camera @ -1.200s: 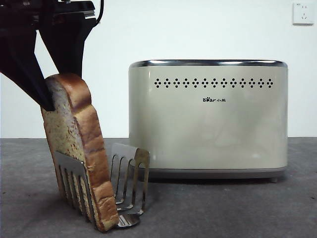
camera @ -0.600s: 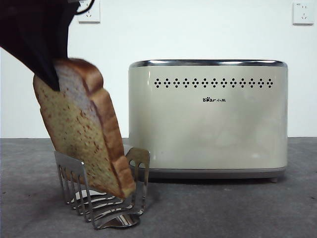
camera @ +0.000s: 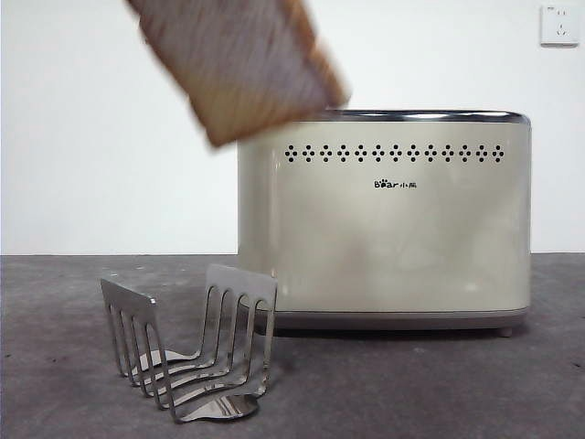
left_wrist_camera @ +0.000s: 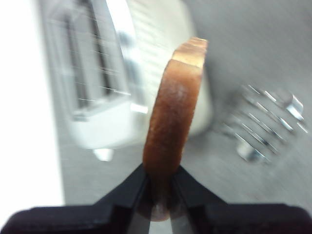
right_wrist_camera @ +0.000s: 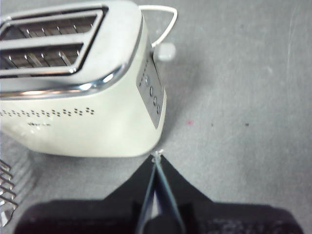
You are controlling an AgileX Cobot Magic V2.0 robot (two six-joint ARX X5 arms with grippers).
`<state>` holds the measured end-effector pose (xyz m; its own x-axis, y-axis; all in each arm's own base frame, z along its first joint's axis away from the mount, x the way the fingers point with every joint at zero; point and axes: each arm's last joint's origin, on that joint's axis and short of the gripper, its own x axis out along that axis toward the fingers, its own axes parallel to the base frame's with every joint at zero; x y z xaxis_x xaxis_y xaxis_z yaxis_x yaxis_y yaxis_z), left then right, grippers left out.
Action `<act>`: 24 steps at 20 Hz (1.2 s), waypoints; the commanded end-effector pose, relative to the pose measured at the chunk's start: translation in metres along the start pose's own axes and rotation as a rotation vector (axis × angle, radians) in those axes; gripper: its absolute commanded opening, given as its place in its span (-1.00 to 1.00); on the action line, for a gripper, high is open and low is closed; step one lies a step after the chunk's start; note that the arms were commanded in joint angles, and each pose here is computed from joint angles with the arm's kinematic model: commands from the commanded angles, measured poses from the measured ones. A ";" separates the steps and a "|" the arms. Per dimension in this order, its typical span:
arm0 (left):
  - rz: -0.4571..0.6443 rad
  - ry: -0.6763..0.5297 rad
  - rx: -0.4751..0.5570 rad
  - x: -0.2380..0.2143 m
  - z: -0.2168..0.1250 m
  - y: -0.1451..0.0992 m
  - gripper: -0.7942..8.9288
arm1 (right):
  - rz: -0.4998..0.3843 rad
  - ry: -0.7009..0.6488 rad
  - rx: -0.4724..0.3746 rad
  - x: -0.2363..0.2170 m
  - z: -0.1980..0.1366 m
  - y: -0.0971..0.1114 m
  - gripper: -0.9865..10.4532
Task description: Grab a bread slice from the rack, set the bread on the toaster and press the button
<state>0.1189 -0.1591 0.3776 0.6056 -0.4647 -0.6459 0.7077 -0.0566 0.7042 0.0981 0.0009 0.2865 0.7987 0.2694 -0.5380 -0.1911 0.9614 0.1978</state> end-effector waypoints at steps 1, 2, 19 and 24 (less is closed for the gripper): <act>0.071 -0.056 -0.126 -0.019 0.006 0.016 -0.86 | 0.004 0.014 -0.003 0.001 0.000 0.000 -0.84; 0.098 -0.075 -0.180 -0.027 0.008 0.024 -0.86 | 0.004 0.018 -0.002 0.001 0.000 0.000 -0.84; 0.010 0.005 -0.594 0.000 0.069 0.111 -0.85 | 0.004 0.031 0.003 0.003 0.000 -0.001 -0.84; -0.054 0.092 -0.575 0.038 0.074 0.108 -0.85 | 0.004 0.030 0.002 0.003 0.000 -0.001 -0.84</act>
<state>0.1910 -0.2473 0.4500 0.5690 -0.3875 -0.7253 0.8115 0.4074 0.4190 0.1012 0.0006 0.2835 0.7780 0.2713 -0.5667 -0.1834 0.9607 0.2082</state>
